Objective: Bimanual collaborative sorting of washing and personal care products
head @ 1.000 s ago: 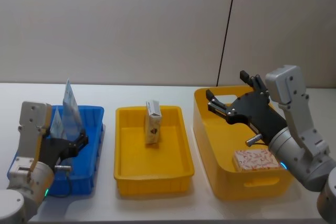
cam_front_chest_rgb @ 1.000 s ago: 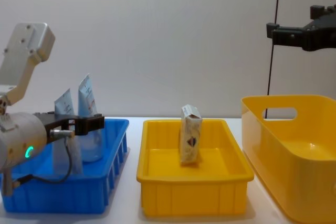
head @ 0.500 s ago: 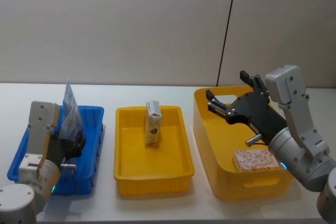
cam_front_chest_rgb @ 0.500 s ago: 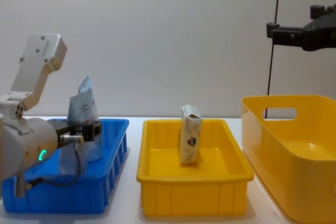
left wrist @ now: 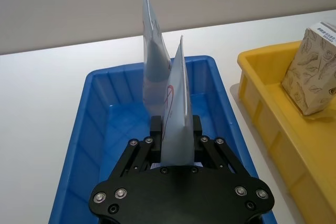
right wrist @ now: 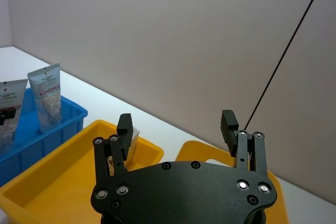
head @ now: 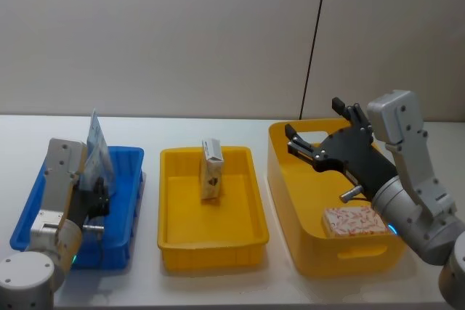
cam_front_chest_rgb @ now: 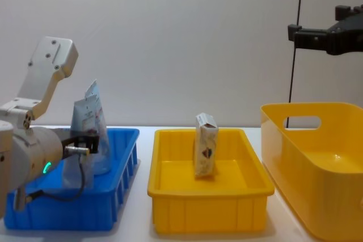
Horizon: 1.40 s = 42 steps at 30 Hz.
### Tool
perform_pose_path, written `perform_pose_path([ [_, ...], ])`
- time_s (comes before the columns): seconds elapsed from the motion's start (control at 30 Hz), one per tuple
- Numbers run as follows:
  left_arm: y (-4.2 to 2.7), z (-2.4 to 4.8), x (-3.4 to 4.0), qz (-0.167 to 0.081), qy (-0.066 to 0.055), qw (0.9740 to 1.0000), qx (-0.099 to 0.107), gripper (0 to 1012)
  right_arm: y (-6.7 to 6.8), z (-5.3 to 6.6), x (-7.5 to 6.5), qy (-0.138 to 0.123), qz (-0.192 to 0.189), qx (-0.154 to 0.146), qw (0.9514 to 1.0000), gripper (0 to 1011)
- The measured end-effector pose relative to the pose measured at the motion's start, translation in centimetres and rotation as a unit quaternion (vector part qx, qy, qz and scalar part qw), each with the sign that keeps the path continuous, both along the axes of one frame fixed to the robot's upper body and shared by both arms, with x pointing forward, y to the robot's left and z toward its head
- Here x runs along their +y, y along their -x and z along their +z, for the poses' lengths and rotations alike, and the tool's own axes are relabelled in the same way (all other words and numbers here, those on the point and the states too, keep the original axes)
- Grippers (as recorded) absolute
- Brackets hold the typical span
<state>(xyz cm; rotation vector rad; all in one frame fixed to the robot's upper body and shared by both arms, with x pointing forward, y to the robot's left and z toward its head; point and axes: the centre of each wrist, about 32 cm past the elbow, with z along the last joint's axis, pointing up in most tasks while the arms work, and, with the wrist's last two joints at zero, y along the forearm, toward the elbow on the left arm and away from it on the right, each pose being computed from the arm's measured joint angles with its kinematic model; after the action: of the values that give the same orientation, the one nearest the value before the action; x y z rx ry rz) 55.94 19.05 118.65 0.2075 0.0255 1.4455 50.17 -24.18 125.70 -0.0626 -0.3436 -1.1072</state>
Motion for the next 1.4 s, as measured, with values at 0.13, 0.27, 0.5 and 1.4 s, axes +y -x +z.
perform_pose_path([
  [0.13, 0.06, 0.35, 0.08, -0.001, -0.005, 0.9999, -0.009, 263, 0.0, 0.0, 0.0, 0.0, 0.0, 0.0, 1.0, 1004],
  [0.27, 0.24, 0.89, 0.23, -0.003, -0.007, 0.9997, -0.021, 246, 0.0, 0.0, 0.0, 0.0, 0.0, 0.0, 1.0, 1004],
  [0.5, 0.73, 2.71, 0.72, -0.015, -0.008, 0.9985, -0.053, 241, 0.0, 0.0, 0.0, 0.0, 0.0, 0.0, 1.0, 1004],
  [1.4, 0.87, 9.87, 1.02, -0.167, 0.06, 0.9739, -0.143, 241, 0.0, 0.0, 0.0, 0.0, 0.0, 0.0, 1.0, 1004],
])
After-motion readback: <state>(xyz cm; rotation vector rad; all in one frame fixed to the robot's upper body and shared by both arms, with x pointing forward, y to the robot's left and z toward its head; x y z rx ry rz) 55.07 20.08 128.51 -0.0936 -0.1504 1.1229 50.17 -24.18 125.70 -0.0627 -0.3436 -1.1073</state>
